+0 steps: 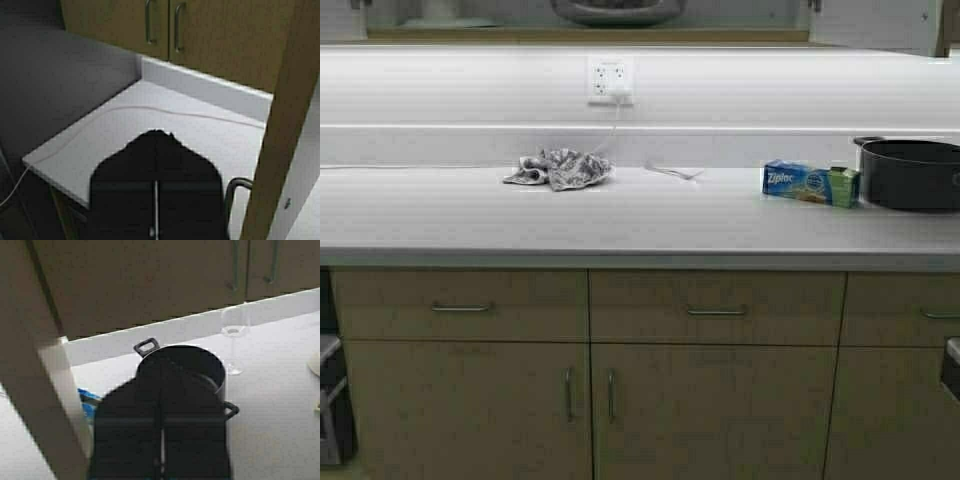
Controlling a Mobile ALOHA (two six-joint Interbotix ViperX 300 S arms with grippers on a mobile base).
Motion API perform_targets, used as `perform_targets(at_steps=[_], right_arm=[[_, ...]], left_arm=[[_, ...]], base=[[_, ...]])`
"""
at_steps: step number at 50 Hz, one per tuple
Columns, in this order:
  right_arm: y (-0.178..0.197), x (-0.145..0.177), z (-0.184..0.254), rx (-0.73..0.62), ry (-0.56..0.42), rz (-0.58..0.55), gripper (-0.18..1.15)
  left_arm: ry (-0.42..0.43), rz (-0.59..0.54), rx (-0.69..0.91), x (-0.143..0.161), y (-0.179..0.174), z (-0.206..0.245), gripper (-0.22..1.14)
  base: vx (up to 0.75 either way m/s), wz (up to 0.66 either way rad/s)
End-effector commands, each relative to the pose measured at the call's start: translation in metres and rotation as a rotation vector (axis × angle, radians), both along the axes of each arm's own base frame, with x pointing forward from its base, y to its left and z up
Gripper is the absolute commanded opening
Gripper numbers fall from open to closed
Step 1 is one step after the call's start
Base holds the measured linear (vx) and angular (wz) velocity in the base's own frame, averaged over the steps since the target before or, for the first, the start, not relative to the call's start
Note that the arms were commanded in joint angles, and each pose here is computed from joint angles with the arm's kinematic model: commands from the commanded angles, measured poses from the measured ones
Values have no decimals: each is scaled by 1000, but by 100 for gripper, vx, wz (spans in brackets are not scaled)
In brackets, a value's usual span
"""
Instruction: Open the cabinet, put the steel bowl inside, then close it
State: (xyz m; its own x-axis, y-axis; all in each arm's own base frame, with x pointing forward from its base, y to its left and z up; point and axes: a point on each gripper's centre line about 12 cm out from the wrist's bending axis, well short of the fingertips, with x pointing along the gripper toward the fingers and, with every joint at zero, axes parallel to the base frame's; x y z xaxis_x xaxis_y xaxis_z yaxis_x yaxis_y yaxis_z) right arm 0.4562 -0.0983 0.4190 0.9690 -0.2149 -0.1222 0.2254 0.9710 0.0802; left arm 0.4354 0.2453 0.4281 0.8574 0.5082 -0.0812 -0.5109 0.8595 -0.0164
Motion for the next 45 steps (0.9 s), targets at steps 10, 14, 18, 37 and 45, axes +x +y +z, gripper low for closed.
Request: perform_targets(at_steps=[10,14,18,37,45], right_arm=[[31,4,16,-11,-37,68,6],[43,-2,21,-14,-44,92,6],[62,-10,27,-24,-55,131,6],[109,-58,4,-44,-41,243,6],[123,-80,-21,-42,-9,286,6]], left_arm=[[-57,-86,28,29,-29,7,4],[-61,-114,29,26,-46,12,4],[-67,-146,32,15,-67,18,4],[-82,-230,72,-64,-126,4,4],[-72,-209,61,-84,-124,-4,4]], base=[[2,0],[2,-1],[1,-1],[1,0],[0,0]])
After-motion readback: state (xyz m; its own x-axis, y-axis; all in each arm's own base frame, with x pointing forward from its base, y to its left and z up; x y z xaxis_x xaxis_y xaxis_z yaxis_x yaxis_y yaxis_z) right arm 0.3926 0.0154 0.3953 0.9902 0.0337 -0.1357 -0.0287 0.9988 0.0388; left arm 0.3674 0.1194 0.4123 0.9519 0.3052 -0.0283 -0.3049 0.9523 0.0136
